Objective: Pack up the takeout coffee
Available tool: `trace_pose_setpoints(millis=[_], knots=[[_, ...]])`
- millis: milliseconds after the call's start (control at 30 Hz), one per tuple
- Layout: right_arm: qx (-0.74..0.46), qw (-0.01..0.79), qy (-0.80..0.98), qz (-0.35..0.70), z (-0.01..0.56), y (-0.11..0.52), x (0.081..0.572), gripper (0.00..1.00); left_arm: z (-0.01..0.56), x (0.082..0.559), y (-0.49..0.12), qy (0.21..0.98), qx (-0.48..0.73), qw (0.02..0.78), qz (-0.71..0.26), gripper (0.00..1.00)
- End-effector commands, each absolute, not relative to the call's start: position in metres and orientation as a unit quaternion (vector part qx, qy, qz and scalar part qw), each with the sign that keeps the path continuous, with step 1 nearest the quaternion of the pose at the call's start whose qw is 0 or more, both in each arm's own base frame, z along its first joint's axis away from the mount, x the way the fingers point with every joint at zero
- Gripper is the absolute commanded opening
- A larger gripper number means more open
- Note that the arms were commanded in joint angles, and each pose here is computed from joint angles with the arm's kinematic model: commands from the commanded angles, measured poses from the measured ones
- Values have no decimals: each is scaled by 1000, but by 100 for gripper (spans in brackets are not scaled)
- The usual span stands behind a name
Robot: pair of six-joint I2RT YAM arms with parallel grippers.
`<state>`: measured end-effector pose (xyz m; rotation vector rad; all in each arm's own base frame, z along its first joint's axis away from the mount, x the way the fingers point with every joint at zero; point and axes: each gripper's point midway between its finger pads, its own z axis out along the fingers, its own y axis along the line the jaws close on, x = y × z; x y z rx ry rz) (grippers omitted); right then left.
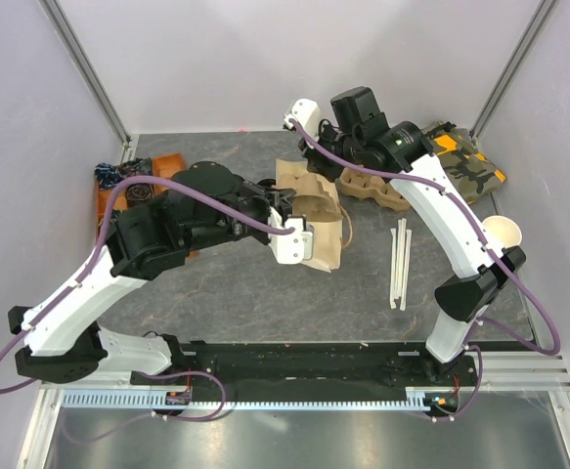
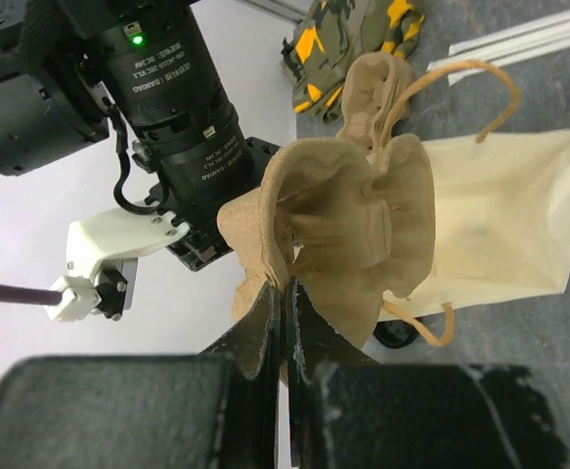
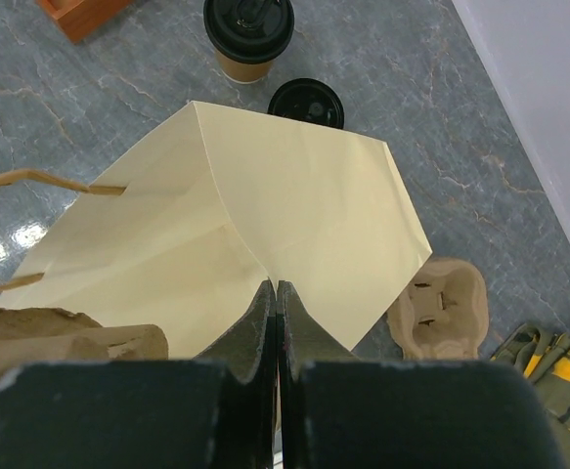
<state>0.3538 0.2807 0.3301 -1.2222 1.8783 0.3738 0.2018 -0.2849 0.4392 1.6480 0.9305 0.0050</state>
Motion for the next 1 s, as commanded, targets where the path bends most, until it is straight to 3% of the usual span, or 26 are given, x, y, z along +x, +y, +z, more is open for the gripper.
trace_pose_setpoints(millis=[0,567,967], knots=[[-474,426,756,149,341,273,343,0,438,206,-290,367,729,574,64,2],[-462,429,766,127,336,270,353,0,455,210,-284,308,771,533,160,2],[-465,425,766,127,331,274,354,0,475,194,-299,276,774,548,156,2]])
